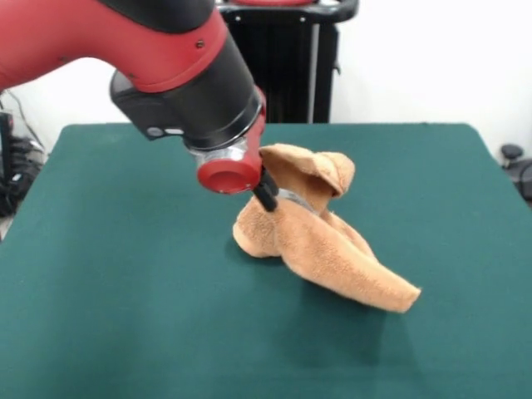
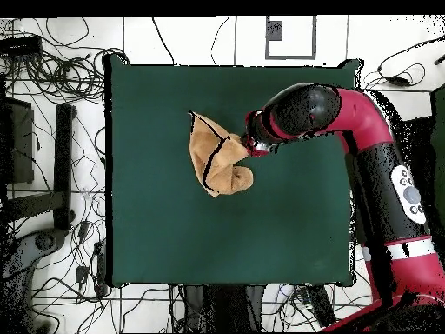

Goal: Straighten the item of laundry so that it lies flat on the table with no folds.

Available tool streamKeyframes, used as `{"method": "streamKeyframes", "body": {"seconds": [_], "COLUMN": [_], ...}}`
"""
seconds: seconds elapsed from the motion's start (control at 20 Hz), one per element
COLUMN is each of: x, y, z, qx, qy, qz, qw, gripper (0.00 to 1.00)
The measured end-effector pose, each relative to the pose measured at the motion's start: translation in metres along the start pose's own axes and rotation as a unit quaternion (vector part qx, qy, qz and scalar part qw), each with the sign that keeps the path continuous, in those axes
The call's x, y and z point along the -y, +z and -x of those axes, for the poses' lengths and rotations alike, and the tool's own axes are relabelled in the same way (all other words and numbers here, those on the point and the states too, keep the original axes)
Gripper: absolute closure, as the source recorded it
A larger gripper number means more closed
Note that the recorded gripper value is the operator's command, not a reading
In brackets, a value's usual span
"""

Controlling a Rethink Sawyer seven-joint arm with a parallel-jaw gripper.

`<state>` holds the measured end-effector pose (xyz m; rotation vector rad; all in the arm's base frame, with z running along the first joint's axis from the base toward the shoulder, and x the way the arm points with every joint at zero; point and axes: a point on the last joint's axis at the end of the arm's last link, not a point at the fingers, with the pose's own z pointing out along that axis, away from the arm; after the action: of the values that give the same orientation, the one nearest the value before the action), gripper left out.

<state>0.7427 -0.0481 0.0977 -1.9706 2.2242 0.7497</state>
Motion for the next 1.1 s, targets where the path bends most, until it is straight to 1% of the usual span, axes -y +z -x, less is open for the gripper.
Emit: {"method": "streamKeyframes", "body": {"seconds": [0.2,0.35,0.5,0.7,0.8,0.9,1.1], "x": [0.009,0.013,0.012,0.006,0.0,-0.008,-0.029], "y": [-0.013,-0.024,-0.028,-0.042,-0.049,-0.056,-0.066], "z": [-0.006,-0.014,-0.017,-0.023,-0.026,-0.028,-0.025], "qx": [-0.003,-0.007,-0.01,-0.018,-0.025,-0.037,-0.064], "qy": [-0.003,-0.009,-0.013,-0.014,-0.016,-0.015,-0.003], "qz": [-0.001,0.003,0.005,-0.005,-0.016,-0.033,-0.086], "qw": [1.0,0.9999,0.9999,0.9997,0.9994,0.9986,0.9943], "gripper": [1.0,1.0,1.0,1.0,1.0,1.0,1.0]}}
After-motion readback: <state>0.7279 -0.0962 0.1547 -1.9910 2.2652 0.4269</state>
